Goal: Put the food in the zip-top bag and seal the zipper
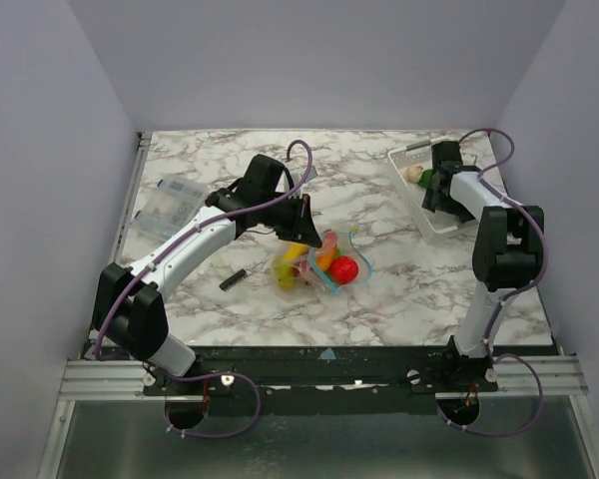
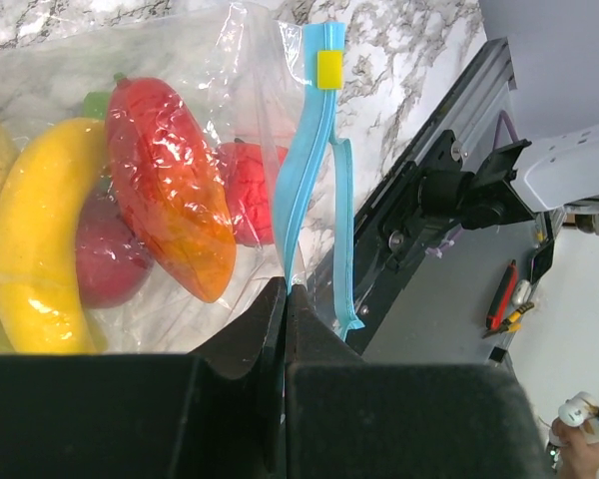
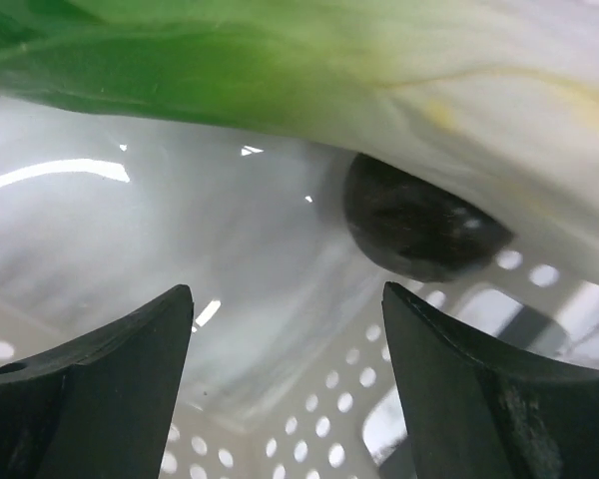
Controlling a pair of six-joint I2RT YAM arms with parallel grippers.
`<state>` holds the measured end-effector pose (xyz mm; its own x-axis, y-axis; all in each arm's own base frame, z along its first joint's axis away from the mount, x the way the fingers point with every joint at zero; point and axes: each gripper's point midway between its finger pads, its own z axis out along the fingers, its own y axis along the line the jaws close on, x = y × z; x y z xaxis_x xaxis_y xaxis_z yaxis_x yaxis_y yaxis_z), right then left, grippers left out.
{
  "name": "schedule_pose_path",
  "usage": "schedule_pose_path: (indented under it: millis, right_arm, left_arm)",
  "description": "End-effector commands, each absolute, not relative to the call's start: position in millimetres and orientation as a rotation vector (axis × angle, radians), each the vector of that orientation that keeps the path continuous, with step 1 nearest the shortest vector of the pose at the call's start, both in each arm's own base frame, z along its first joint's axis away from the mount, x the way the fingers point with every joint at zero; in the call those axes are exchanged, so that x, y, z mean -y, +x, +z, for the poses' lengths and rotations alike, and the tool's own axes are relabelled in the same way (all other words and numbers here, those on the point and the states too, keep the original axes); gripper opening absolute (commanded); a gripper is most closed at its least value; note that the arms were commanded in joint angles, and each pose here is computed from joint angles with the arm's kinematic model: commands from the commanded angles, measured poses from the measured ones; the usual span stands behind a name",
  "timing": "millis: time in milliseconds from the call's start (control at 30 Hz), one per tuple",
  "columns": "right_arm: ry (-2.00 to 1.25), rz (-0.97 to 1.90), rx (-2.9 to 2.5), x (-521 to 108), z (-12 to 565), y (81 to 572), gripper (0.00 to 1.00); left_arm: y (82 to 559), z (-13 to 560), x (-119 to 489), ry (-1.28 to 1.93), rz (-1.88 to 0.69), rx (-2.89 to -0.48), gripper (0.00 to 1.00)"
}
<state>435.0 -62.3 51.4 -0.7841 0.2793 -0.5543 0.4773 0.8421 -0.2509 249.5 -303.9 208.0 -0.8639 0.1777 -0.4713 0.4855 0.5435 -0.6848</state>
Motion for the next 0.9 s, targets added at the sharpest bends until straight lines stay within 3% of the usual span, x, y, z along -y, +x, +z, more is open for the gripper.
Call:
schedule_pose_path:
  millis: [0,200,633,867]
  right_arm:
    - [0.53,-0.496,-2.421,65.5,99.8,432.7,0.79]
    - [0.513,-0.496,-2.344,69.1,127.5,438.1,0.8]
    - [0.544,-0.899,-2.304,114.7,84.2,433.2,0.8]
    - [0.534,-0.924,-2.301,117.8,54.8,434.8,0.81]
  left_arm:
    - [247.2,213.5,306.2,0.561,-1.288,-2.413,0.0]
    - [247.1,214.7,306.0,0.563,-1.287,-2.409,0.0]
    - [245.4,214.5,307.0,0.564,-1.306,-2.409,0.0]
    - [246.0,213.8,307.3,0.564,-1.308,-2.412,0.0]
